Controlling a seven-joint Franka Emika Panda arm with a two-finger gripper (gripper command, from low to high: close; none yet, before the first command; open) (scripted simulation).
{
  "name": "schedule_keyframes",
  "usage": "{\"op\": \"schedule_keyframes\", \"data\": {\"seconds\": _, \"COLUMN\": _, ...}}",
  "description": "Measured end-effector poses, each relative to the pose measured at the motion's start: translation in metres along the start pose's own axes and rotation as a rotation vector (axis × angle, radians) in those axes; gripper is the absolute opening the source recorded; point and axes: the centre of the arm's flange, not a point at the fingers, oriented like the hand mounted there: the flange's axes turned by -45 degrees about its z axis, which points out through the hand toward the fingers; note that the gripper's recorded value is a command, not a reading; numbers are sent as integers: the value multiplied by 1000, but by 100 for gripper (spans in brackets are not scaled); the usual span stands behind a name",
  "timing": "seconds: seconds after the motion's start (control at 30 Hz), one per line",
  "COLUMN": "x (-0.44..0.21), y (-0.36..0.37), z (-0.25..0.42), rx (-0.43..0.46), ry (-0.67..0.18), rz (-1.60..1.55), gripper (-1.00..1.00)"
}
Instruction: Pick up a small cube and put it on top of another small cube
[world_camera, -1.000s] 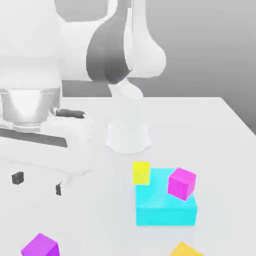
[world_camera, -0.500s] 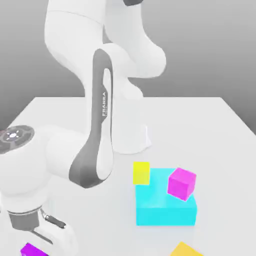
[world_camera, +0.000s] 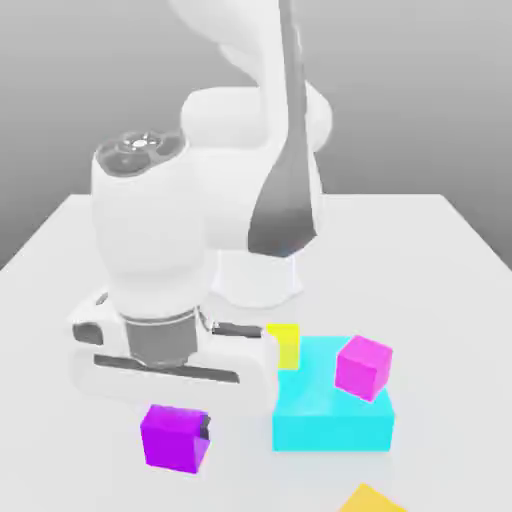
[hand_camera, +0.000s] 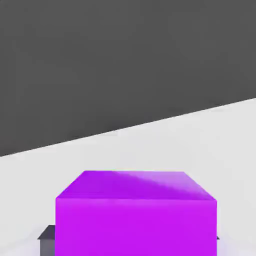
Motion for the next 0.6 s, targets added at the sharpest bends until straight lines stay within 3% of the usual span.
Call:
{"op": "schedule_keyframes", "data": {"seconds": 0.37, "x": -126, "y": -145, "z": -45, "rx": -35, "ry": -13, "rz": -590, "gripper": -100}}
{"op": "schedule_keyframes", "data": {"seconds": 0.53, "x": -137, "y": -151, "z": 6, "rx": -46, "ry": -14, "rz": -637, "gripper": -100}}
{"op": "schedule_keyframes", "data": {"seconds": 0.57, "x": -138, "y": -150, "z": 14, "rx": -46, "ry": -14, "rz": -638, "gripper": 100}}
{"op": "schedule_keyframes", "data": {"seconds": 0.6, "x": -138, "y": -150, "z": 14, "rx": -46, "ry": -14, "rz": -638, "gripper": 100}}
